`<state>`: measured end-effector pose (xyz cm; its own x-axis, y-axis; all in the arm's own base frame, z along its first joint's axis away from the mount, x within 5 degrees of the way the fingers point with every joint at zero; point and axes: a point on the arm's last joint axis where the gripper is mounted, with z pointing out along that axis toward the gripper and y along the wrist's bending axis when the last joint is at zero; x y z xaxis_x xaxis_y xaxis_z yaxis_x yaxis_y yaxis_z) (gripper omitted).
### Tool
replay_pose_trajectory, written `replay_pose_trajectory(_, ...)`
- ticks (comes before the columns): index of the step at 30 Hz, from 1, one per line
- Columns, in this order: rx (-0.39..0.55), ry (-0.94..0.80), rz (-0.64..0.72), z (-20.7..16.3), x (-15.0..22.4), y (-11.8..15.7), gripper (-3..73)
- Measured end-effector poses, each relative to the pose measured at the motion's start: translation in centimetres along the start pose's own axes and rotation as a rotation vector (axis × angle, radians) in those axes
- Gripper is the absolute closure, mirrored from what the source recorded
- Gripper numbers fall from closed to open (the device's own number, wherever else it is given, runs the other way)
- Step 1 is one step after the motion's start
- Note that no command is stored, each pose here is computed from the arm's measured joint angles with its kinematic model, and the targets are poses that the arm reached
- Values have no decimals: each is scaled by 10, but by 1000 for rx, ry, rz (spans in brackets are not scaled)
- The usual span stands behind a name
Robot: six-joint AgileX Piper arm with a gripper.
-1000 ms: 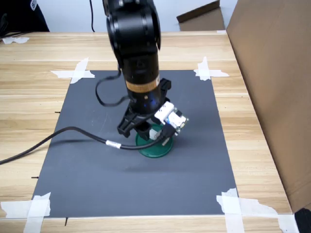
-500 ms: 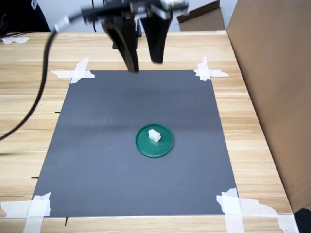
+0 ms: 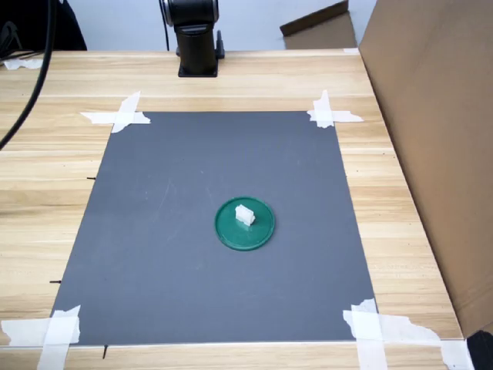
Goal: Grasp a white terminal and put it in the green lid.
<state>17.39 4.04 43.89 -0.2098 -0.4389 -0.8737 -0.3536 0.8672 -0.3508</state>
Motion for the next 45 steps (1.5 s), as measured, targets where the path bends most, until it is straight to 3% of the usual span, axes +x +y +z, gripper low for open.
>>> replay_pose_trajectory(3, 68, -37, 57, -17, 15, -3, 470)
replay_pose_trajectory(6, 247, -155, 159, -59, 45, -2, 524)
replay_pose_trajectory(8, 280, -187, 168, -71, 60, 7, 533)
replay_pose_trajectory(14, 293, -170, 182, -77, 95, 26, 535)
replay_pose_trajectory(18, 310, -123, 198, -75, 142, 48, 535)
replay_pose_trajectory(25, 309, -238, 270, -83, 184, 77, 535)
replay_pose_trajectory(35, 341, -247, 371, -51, 229, 84, 535)
replay_pose_trajectory(45, 338, -222, 418, -41, 245, 89, 535)
